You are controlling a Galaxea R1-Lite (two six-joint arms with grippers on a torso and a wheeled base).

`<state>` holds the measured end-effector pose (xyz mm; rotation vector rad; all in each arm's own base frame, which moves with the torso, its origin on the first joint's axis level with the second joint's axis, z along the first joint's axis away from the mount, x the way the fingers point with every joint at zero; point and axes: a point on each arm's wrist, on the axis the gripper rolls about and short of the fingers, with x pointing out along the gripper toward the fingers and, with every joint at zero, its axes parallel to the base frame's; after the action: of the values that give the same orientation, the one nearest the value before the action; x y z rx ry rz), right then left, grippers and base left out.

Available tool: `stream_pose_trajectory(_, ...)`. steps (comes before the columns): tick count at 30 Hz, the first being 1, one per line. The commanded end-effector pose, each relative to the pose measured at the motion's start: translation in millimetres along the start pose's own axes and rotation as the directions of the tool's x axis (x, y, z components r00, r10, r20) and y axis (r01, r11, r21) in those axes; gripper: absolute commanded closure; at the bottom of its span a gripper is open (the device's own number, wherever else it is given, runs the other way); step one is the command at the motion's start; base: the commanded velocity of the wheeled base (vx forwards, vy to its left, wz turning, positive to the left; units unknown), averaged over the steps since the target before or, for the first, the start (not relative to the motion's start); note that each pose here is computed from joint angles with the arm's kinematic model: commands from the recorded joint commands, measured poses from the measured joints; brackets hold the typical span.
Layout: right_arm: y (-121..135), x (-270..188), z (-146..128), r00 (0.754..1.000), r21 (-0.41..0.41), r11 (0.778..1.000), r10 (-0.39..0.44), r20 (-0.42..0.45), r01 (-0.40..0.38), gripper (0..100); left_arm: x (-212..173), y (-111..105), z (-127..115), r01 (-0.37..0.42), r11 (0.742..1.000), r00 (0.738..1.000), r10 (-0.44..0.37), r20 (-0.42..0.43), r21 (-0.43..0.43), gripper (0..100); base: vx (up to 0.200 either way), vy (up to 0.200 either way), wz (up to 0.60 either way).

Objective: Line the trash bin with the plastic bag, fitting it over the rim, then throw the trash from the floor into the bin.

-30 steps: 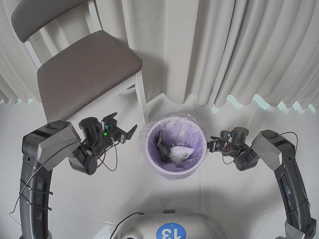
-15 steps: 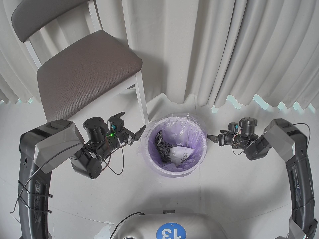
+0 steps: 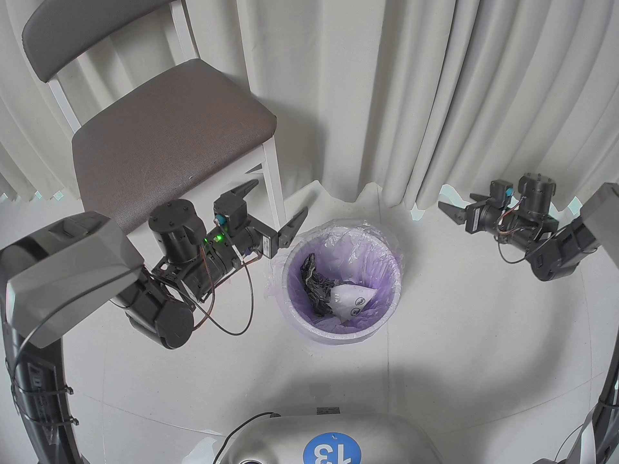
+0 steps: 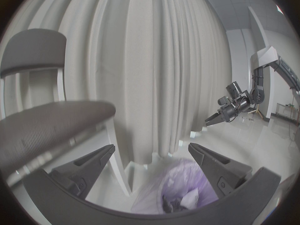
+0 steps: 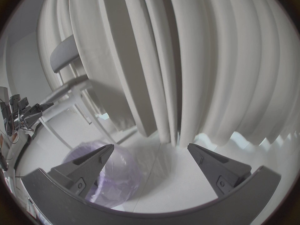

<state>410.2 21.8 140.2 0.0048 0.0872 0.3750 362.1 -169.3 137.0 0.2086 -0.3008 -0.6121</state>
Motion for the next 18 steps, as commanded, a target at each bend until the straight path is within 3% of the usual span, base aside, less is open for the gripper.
stream_pose_trajectory(1,13,-64,77,0.979,-0.054,0.993,-0.090,0.184,0.101,0,-27,5,82,-0.027,1.000,0.987,0.025,0.159,0.009,0,0.000,0.000,0.00)
stream_pose_trajectory(10,23,-102,121,0.932,-0.062,0.979,-0.164,0.323,0.194,0,-67,26,161,-0.185,0.983,0.949,0.177,0.261,0.006,0,0.000,0.000,0.00)
stream_pose_trajectory(11,26,-112,133,0.916,-0.063,0.975,-0.176,0.361,0.213,0,-84,32,184,-0.232,0.973,0.937,0.223,0.269,0.001,0,0.000,0.000,0.00)
stream_pose_trajectory(12,27,-112,134,0.913,-0.062,0.974,-0.179,0.366,0.216,0,-84,32,184,-0.232,0.973,0.937,0.223,0.269,0.001,0,0.000,0.000,0.00)
stream_pose_trajectory(15,38,-140,158,0.872,-0.053,0.966,-0.205,0.445,0.254,0,-121,53,217,-0.345,0.938,0.904,0.328,0.274,0.015,0,0.000,0.000,0.00)
stream_pose_trajectory(17,40,-146,162,0.865,-0.056,0.965,-0.203,0.459,0.256,0,-130,57,221,-0.366,0.930,0.898,0.347,0.270,0.022,0,0.000,0.000,0.00)
stream_pose_trajectory(18,47,-167,172,0.853,-0.066,0.966,-0.188,0.488,0.251,0,-156,66,234,-0.422,0.906,0.882,0.401,0.249,0.037,0,0.000,0.000,0.00)
